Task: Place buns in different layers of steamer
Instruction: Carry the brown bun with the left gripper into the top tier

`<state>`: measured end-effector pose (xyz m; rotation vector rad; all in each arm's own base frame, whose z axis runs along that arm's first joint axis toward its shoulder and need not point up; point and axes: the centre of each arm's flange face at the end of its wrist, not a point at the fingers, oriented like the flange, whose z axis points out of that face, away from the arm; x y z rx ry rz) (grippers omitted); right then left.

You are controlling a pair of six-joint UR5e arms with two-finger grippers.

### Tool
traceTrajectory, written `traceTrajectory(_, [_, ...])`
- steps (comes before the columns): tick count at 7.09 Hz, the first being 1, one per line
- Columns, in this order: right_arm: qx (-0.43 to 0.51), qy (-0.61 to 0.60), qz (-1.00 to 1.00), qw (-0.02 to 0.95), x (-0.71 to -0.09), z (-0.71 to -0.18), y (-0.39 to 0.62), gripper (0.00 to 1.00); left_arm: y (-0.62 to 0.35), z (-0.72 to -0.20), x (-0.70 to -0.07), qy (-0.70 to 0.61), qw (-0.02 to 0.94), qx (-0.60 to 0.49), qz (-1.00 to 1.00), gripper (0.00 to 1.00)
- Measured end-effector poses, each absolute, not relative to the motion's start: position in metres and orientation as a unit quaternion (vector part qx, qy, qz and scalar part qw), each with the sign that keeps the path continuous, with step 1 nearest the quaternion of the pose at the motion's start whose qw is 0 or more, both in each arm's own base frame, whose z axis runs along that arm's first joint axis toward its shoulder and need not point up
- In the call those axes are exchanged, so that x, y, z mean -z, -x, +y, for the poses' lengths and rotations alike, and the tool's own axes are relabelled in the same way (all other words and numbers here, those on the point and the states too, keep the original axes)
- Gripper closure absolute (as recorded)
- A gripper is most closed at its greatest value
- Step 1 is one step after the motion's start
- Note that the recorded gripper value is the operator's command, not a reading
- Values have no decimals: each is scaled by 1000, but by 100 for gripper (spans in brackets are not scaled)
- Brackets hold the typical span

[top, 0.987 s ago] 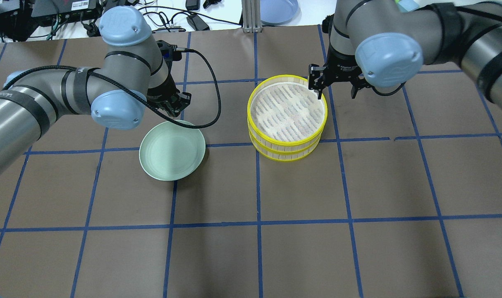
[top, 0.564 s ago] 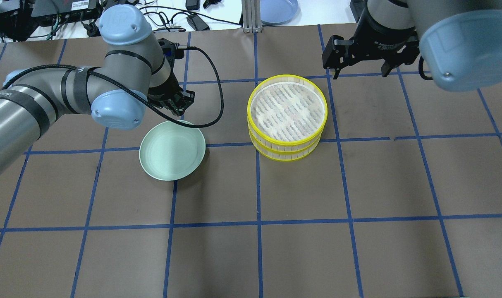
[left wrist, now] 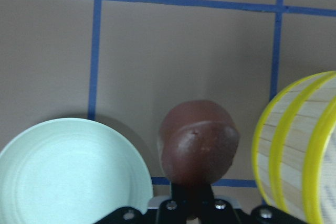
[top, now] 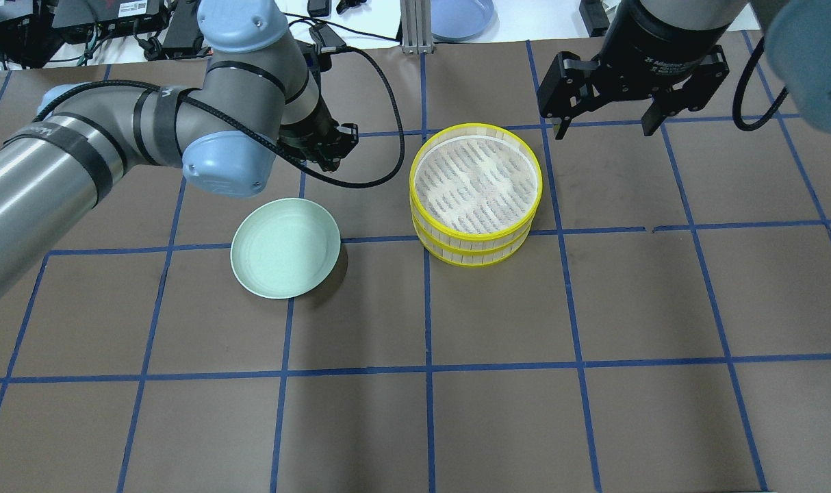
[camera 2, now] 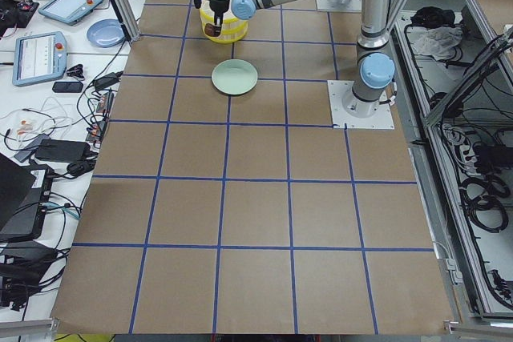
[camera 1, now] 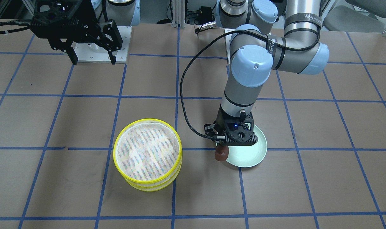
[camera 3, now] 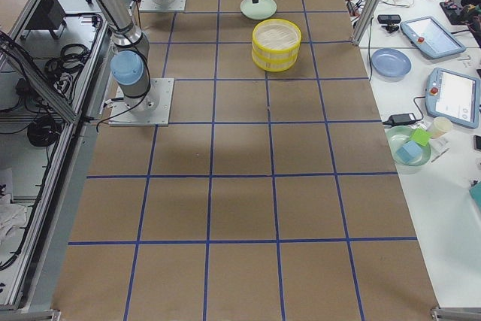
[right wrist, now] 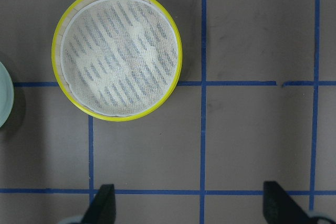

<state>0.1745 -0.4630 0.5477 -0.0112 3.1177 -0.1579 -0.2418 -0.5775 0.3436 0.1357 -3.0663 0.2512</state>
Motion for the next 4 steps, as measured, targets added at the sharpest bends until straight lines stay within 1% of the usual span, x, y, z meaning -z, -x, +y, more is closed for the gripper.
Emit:
traceTrajectory(2, [48,4,999,10,-547,-462,-175,0,283,-575,-345,-126,91,-66,-986,88])
traceTrajectory(4, [46,4,999,9,-546,-463,-175,0,326,-568,-334,-179,133,-56,-973,88])
